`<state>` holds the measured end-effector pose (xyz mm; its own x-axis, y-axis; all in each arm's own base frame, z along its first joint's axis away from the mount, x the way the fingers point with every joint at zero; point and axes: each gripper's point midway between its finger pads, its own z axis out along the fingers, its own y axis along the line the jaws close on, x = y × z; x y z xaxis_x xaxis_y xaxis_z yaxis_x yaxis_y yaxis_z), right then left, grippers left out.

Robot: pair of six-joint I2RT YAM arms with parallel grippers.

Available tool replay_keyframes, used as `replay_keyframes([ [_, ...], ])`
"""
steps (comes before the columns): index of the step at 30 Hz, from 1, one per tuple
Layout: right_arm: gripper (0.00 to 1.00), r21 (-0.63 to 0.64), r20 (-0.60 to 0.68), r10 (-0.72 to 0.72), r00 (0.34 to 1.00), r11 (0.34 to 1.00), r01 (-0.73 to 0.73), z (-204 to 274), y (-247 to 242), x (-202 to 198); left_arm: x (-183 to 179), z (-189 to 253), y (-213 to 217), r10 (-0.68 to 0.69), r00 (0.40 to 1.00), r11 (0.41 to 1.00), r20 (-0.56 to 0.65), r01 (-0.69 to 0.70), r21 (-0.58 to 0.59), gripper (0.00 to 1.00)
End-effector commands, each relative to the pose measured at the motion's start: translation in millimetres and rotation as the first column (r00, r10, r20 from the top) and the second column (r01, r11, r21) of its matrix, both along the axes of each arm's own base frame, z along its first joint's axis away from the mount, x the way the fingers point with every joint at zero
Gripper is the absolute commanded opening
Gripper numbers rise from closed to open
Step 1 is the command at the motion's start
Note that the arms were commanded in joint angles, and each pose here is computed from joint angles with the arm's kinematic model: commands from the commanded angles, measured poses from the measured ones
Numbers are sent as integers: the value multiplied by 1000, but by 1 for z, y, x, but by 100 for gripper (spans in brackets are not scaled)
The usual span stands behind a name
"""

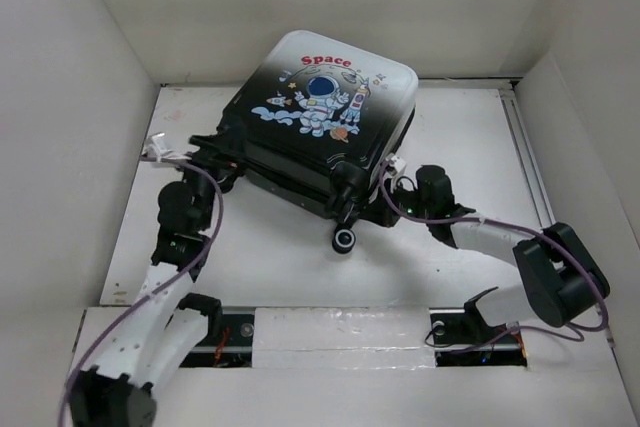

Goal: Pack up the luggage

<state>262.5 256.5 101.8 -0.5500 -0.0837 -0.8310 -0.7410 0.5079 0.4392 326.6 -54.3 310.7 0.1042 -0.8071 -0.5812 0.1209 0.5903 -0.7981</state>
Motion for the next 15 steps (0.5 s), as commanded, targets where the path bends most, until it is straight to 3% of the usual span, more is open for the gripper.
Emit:
replay_keyframes([
  [1,0,87,217,1,976,996,-21,60,8,33,-29,50,-68,-166,981,968,97,144,204,84],
  [2,0,79,216,-12,976,997,-6,58,2,37,-43,38,-118,-305,951,926,45,285,248,82],
  [4,0,71,209,-22,978,997,7,57,-5,39,-57,14,-154,-390,919,866,-60,388,315,78],
  [5,0,77,223,-23,975,997,6,63,-5,38,-74,-7,-184,-471,870,791,-144,489,369,77],
  [8,0,78,227,-49,973,996,32,65,-15,41,-96,-35,-216,-566,783,673,-259,620,404,77],
  [10,0,71,216,-49,975,997,34,62,-14,37,-112,-64,-237,-641,684,547,-348,726,416,85],
  [13,0,71,232,-63,971,996,47,67,-15,33,-126,-79,-255,-697,583,435,-418,807,400,91],
  [15,0,60,214,-57,975,997,45,59,-15,25,-126,-81,-256,-676,596,441,-434,798,410,91],
])
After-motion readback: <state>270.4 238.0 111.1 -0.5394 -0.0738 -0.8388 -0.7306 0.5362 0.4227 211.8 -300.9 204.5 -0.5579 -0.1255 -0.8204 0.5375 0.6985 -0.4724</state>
